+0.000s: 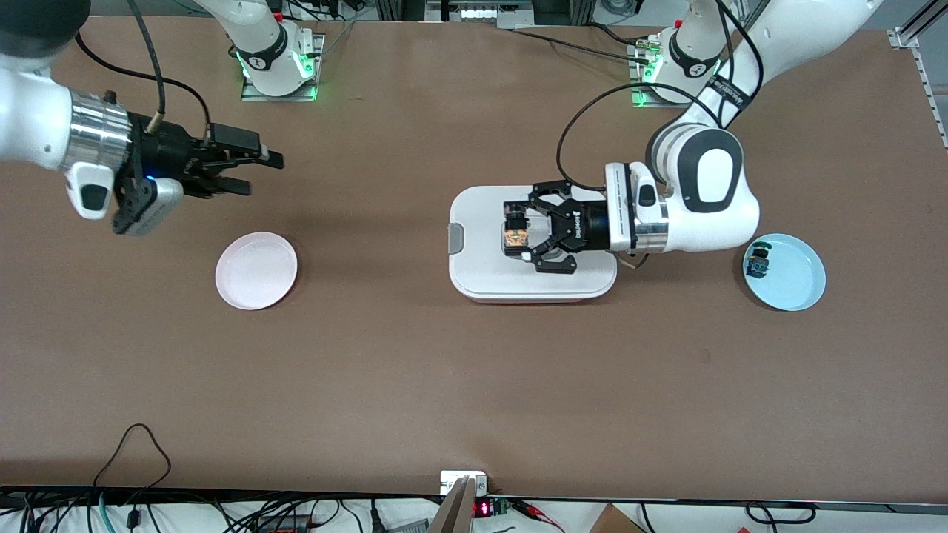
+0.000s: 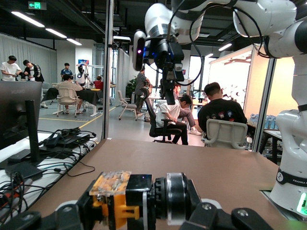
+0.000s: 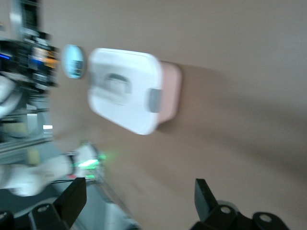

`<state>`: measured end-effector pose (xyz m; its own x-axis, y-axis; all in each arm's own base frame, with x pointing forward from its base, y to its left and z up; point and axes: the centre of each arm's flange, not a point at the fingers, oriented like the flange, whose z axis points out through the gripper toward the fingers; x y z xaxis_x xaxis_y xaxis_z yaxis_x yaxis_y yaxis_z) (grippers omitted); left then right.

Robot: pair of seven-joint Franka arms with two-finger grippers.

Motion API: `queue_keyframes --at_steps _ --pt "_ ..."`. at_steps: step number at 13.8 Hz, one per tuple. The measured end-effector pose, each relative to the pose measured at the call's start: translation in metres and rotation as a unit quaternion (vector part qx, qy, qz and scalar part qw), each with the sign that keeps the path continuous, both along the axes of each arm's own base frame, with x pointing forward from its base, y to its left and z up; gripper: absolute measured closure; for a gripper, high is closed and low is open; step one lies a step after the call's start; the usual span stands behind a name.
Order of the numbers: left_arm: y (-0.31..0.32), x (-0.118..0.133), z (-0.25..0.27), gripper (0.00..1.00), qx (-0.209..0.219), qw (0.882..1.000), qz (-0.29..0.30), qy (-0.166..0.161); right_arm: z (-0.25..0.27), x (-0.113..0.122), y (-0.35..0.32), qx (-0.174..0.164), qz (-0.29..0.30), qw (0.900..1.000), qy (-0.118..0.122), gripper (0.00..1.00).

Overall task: Transfer orange switch to right arm and place
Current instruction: 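Hold the switch above the box while the right gripper reaches toward it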

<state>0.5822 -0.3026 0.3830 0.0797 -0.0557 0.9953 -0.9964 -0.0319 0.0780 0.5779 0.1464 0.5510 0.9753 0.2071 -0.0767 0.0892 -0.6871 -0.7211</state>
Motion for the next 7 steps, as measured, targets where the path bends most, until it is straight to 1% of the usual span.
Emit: queue_keyframes --at_steps 1,3,5,7 --pt "-0.008 -0.004 0.000 0.27 -0.002 1.000 -0.005 0.000 -0.010 0.006 0.006 0.038 -0.004 0.999 0.009 0.00" --pt "-0.018 -0.010 0.000 0.27 -0.006 1.000 -0.010 0.002 -0.035 0.017 0.018 0.113 0.005 0.994 0.008 0.00" --pt "-0.024 -0.012 0.002 0.27 -0.021 1.000 -0.003 0.012 -0.068 0.024 0.026 0.184 -0.010 0.983 0.012 0.00" --pt "-0.033 -0.016 0.002 0.27 -0.030 0.999 0.003 0.018 -0.101 0.023 0.036 0.235 -0.030 0.971 0.011 0.00"
